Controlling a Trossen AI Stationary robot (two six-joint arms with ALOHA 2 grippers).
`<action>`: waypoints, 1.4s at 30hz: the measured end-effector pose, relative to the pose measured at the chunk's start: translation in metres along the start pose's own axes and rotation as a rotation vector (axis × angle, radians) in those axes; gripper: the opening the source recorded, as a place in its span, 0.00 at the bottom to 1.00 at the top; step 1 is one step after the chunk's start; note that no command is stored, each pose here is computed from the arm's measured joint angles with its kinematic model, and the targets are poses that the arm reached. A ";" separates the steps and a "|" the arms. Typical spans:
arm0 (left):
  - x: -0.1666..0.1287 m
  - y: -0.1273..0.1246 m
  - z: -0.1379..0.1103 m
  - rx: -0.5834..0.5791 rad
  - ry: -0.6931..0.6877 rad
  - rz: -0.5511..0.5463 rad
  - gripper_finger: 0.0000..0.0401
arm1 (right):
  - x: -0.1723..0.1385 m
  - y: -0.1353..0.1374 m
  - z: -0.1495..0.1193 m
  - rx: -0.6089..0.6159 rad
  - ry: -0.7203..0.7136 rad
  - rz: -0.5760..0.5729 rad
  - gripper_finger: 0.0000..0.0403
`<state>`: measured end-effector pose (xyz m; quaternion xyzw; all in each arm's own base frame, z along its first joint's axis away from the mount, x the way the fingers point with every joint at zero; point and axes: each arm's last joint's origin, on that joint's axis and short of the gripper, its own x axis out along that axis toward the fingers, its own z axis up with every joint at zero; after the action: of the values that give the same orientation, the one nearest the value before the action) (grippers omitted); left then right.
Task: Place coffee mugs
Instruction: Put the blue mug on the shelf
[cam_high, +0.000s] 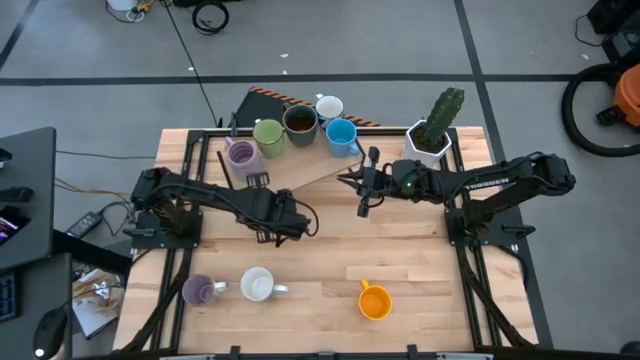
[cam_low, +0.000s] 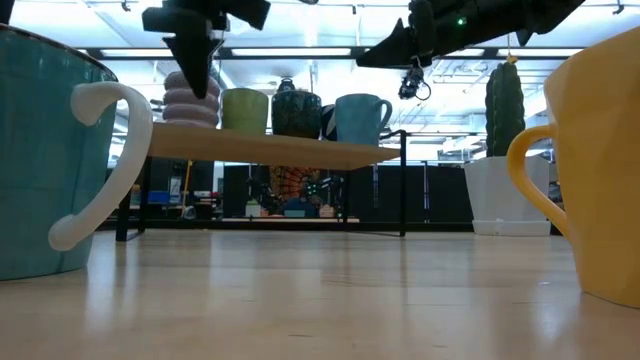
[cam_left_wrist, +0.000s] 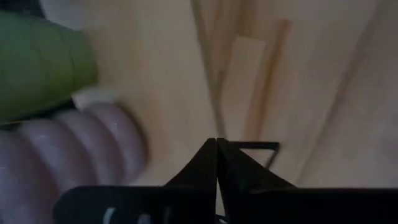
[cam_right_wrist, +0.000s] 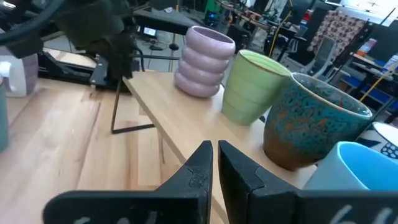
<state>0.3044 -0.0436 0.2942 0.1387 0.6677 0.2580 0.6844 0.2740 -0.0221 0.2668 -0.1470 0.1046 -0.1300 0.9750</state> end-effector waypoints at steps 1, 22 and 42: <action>0.000 0.001 0.001 0.004 -0.006 0.018 0.02 | 0.000 0.000 0.000 0.000 -0.001 0.000 0.08; 0.054 0.021 -0.008 0.237 0.191 0.093 0.12 | 0.000 0.002 -0.001 0.016 0.002 0.047 0.08; 0.072 0.038 -0.009 0.170 0.253 0.113 0.08 | 0.000 0.002 0.000 0.026 -0.011 0.055 0.08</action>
<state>0.2875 0.0254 0.2531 0.1998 0.7592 0.2539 0.5650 0.2743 -0.0201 0.2663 -0.1322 0.1017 -0.1038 0.9805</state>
